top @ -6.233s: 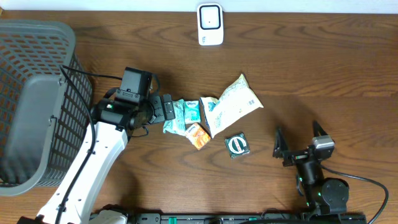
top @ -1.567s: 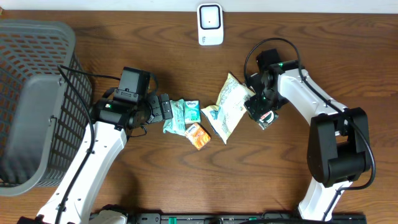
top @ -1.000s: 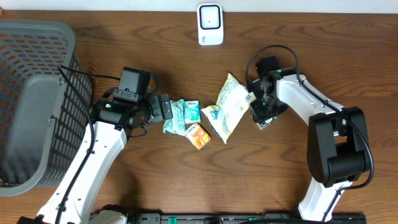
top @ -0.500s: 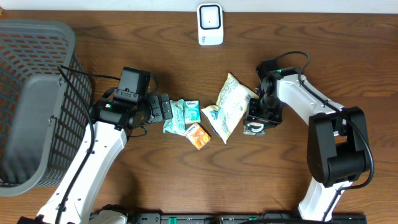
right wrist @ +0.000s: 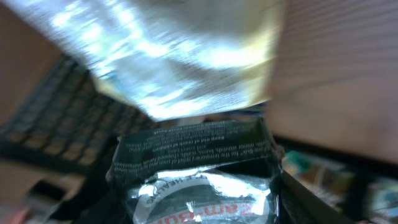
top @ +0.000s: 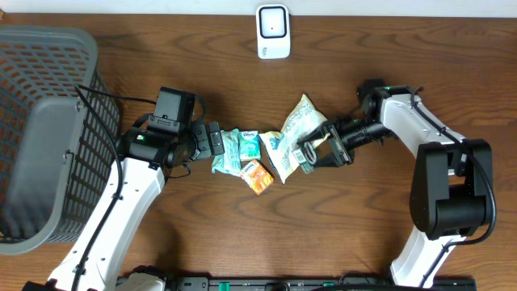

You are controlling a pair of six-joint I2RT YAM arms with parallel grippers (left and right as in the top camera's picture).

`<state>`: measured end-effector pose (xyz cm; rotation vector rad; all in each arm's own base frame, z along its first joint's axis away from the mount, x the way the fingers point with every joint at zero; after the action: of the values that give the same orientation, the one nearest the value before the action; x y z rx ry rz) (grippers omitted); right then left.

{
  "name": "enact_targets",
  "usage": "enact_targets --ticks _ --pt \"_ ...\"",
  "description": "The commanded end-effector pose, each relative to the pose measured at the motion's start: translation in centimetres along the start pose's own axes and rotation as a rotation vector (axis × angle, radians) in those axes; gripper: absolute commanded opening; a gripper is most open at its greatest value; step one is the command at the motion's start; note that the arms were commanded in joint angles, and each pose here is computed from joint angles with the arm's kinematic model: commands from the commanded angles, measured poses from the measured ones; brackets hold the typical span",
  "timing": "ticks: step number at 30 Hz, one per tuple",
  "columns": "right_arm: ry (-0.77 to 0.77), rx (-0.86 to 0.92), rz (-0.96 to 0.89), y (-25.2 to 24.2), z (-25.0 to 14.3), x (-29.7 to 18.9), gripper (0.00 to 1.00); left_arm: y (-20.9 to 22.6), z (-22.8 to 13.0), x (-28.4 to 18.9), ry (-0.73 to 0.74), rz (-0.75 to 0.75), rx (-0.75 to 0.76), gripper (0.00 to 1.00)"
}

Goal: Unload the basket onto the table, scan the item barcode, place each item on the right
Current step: 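Lift the Zam-Buk tin with the right gripper and turn it over, then hold the Zam-Buk tin up in front of the white barcode scanner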

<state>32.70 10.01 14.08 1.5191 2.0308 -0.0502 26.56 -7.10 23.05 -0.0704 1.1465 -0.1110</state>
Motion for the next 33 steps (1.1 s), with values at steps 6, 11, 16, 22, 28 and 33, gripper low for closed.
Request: enact_targets --ticks 6,11,16,22,28,33 --pt "0.259 0.118 0.212 4.5 -0.6 -0.4 0.11 0.2 0.3 -0.2 -0.014 0.016 0.001 1.0" --pt "0.299 0.07 0.26 6.7 -0.8 -1.0 0.04 0.2 0.3 -0.2 -0.014 0.016 0.001 1.0" --pt "0.295 0.03 0.274 7.1 -0.9 -1.1 0.05 0.2 0.3 -0.2 -0.014 0.016 0.001 1.0" --pt "0.292 0.02 0.275 7.1 -0.9 -1.1 0.07 0.2 0.3 -0.2 -0.014 0.016 0.001 1.0" --pt "0.154 -0.15 0.294 7.4 -0.5 -0.1 0.09 0.2 0.3 -0.2 -0.014 0.016 0.001 1.0" --pt "-0.064 -0.631 0.283 7.8 -0.1 1.2 0.19 0.2 0.3 -0.2 -0.014 0.016 0.001 1.0"
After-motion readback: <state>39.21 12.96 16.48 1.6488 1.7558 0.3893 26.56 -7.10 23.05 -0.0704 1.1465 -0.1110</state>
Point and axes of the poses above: each gripper's point midway between its finger pads, its own x axis out along the fingers, its own y axis along the line the jaws close on, z = x × y, the point moved 10 cm from there along -x, back along the fingers, and after that the axes turned 13 degrees about x, right-handed, at the moved point
